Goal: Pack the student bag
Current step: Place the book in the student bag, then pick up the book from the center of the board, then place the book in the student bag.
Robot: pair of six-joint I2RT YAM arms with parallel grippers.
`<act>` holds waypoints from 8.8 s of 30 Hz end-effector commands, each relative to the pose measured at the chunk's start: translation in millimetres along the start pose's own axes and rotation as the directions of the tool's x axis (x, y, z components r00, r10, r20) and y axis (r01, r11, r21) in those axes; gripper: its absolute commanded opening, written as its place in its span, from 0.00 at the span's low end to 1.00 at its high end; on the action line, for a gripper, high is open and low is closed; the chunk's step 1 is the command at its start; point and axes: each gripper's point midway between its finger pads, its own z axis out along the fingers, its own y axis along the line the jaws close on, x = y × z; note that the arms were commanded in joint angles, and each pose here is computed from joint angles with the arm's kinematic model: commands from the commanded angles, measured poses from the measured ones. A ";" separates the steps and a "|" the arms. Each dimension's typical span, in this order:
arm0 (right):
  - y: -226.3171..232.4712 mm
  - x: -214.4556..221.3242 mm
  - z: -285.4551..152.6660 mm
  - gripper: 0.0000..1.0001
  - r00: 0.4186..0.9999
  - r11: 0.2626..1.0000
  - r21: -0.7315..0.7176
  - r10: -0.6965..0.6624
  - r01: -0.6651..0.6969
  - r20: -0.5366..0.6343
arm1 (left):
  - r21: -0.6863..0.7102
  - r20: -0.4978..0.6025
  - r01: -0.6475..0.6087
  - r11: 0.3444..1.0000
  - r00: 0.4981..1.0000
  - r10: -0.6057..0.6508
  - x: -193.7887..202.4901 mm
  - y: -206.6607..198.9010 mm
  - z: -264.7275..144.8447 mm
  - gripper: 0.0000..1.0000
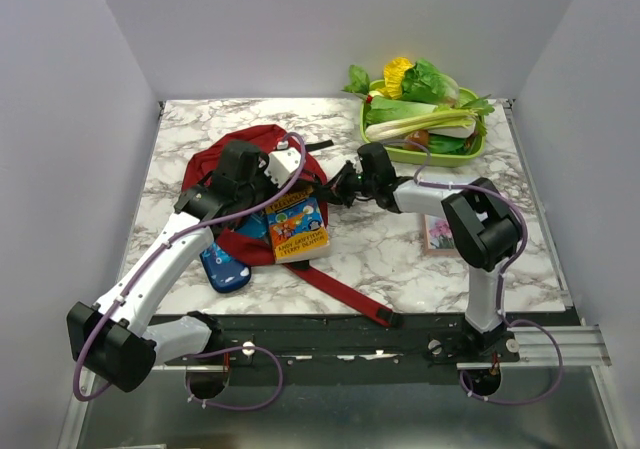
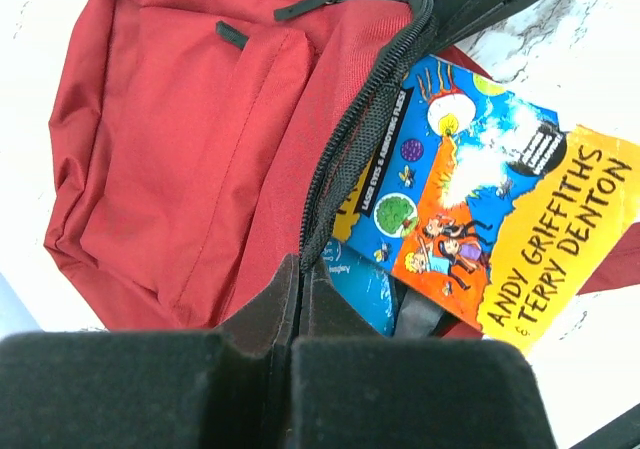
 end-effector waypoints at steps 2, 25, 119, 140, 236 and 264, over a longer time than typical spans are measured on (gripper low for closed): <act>-21.1 -40.4 -13.3 0.01 0.952 0.979 0.156 0.082 -0.132 0.294 | 0.015 0.041 0.017 1.000 0.999 -0.018 -16.2 -0.5 -6.3 0.00; -39.2 4.8 10.5 0.70 0.994 0.959 0.284 -0.016 -0.015 0.108 | 0.023 0.032 0.031 0.999 0.999 -0.032 -8.8 -4.5 -3.1 0.00; 13.9 129.9 74.7 0.36 0.850 0.923 -0.130 -0.384 0.362 -0.360 | 0.085 0.134 -0.038 0.996 0.991 0.026 -78.6 -10.1 8.7 0.00; 48.5 41.8 57.1 0.48 0.875 0.879 0.055 -0.477 0.474 0.085 | 0.133 0.420 -0.395 0.909 0.853 0.310 -228.3 -46.9 26.9 0.00; -43.8 -69.5 -302.5 0.01 0.841 0.979 -0.067 -0.130 0.193 0.525 | 0.058 0.171 -0.120 0.991 0.979 0.109 -82.5 -31.5 3.7 0.00; 52.1 -2.5 -220.1 0.01 0.960 0.901 -0.378 -0.118 0.211 0.255 | 0.047 0.189 -0.107 0.993 0.977 0.096 -86.8 -29.3 -1.3 0.00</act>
